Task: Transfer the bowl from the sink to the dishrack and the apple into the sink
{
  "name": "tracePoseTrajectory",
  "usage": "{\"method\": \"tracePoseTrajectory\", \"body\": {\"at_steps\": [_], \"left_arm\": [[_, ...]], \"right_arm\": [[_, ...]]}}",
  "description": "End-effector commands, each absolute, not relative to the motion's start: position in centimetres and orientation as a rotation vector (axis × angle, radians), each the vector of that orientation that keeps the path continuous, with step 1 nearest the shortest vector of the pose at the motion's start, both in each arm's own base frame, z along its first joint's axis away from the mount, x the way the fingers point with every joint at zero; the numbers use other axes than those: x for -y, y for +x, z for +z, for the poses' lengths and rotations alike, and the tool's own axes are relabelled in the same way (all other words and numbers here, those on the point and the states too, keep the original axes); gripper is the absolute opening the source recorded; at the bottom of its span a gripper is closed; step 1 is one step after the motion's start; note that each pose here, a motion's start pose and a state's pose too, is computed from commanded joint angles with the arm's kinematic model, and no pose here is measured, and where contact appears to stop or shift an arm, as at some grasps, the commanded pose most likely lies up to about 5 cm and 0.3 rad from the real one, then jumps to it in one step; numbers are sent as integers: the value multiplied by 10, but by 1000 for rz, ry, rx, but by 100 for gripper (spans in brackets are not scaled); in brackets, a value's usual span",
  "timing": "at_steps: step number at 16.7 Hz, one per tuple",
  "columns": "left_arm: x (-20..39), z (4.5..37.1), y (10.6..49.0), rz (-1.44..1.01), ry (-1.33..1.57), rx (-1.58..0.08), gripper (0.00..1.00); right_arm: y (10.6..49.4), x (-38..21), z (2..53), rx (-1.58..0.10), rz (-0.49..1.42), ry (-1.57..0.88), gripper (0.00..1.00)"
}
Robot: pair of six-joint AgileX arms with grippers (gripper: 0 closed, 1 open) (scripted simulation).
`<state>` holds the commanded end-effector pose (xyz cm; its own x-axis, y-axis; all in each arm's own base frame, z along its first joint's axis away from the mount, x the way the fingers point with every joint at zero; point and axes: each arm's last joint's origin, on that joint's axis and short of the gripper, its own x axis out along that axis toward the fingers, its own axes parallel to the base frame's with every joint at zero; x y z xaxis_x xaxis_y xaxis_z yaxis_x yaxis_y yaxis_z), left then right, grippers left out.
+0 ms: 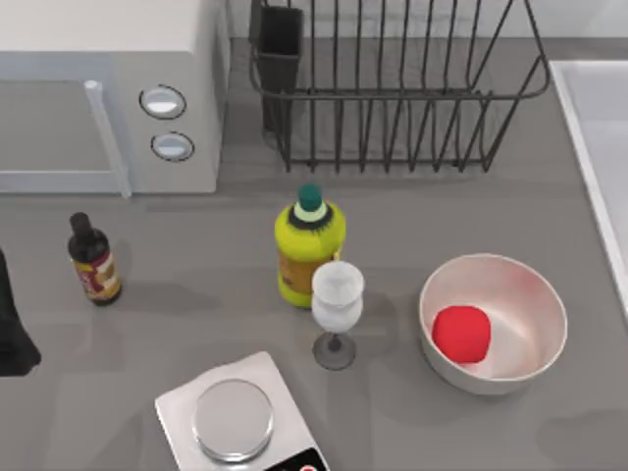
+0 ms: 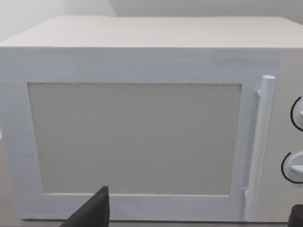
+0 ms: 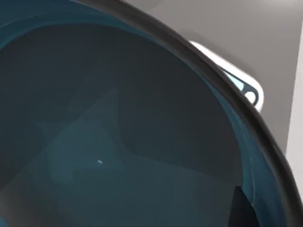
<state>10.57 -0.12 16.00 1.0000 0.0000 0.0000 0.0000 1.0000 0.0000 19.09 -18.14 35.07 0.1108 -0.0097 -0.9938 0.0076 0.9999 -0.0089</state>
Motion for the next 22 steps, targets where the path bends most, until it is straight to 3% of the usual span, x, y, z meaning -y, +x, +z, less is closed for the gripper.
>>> {"method": "tracePoseTrajectory", "body": {"at_steps": [7,12,18,22], "left_arm": [[1,160,106,0,0,0,100],[1,160,106,0,0,0,100],[1,160,106,0,0,0,100],[1,160,106,0,0,0,100]], "right_arm": [[189,179,351,-1463,-13,-8,0],[239,158,352,-1369,-109,-202,0],[333,47,366,-931,-220,-461,0],[357,-72,385,-524,-198,-427,0]]}}
